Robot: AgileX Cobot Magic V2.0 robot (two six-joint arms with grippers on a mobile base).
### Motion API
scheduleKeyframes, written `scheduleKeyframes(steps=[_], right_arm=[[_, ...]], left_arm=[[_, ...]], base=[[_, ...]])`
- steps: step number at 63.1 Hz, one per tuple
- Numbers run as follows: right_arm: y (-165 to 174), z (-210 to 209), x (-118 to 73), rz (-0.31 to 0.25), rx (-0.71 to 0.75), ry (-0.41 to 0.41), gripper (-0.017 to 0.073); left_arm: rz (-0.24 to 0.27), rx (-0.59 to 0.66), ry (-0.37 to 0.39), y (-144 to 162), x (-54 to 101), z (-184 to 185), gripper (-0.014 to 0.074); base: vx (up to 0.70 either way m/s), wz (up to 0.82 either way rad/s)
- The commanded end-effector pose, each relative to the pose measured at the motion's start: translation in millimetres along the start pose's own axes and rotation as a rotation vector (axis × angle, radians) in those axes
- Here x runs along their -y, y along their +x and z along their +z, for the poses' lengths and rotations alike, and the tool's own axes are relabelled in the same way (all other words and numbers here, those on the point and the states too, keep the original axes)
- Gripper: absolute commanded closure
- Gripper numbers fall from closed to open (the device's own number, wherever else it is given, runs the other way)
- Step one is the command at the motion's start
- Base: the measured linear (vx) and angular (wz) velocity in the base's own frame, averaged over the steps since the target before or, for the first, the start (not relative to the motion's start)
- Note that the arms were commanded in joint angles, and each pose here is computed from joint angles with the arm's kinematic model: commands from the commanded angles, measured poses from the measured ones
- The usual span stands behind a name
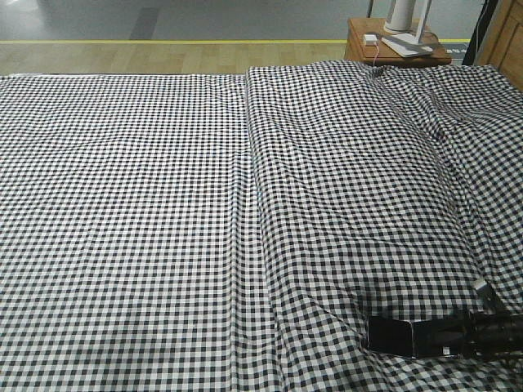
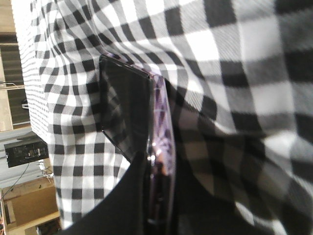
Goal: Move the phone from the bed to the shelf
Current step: 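Close the right gripper on the phone's edge, then lift the phone off the bed with the right gripper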
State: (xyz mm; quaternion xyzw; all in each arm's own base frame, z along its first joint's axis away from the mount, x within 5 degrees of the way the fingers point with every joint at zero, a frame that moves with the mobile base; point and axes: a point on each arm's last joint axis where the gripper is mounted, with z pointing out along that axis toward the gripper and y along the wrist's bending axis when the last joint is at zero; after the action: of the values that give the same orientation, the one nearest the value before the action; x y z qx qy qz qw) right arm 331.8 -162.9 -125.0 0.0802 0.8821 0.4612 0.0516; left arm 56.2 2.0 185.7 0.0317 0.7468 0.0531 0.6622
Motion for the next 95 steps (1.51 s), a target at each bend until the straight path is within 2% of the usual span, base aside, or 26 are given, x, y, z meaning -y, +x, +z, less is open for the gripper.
scheduleKeyframes(steps=[1,22,38,50,57,70,80,89,95], right_arm=[[-12.5,-28.9,-29.6,-0.044,-0.004,-0.081,0.0567],[-30.8,-56.6,-59.1,-0.038,0.031,-0.033,0.0563],[-47.6,-65.3,-104.0,-0.136,0.024,0.004,0.0563],[-36.8,-63.8,-137.7,-0.205,0.048,-0.041,0.0562],[-32.8,-71.2,-156.5,-0.213,0.095,-0.062,0.0562],[-30.3,-93.9,-209.5,-0.305,0.139,-0.034,0.0562],[-26.8,-105.0,-263.4,-0.398,0.187,-0.031,0.0562],[-19.5,-107.0,-313.2,-0.502,0.211,-0.039,0.0562],[-12.0,-107.1,-349.1,-0.596,0.203,-0.028,0.0562]], left_arm=[[-0.014,0.107,-0.01,-14.2,-1.6,-3.0,0.0592],[-0.014,0.107,-0.01,-14.2,-1.6,-3.0,0.0592],[-0.014,0.107,-0.01,-14.2,-1.6,-3.0,0.0592],[-0.014,0.107,-0.01,-14.2,-1.6,-3.0,0.0592],[-0.014,0.107,-0.01,-14.2,-1.6,-3.0,0.0592],[-0.014,0.107,-0.01,-14.2,-1.6,-3.0,0.0592],[-0.014,0.107,-0.01,-14.2,-1.6,-3.0,0.0592],[-0.014,0.107,-0.01,-14.2,-1.6,-3.0,0.0592],[-0.014,0.107,-0.01,-14.2,-1.6,-3.0,0.0592]], base=[[0.0,0.0],[0.0,0.0],[0.0,0.0],[0.0,0.0],[0.0,0.0],[0.0,0.0],[0.0,0.0],[0.0,0.0],[0.0,0.0]])
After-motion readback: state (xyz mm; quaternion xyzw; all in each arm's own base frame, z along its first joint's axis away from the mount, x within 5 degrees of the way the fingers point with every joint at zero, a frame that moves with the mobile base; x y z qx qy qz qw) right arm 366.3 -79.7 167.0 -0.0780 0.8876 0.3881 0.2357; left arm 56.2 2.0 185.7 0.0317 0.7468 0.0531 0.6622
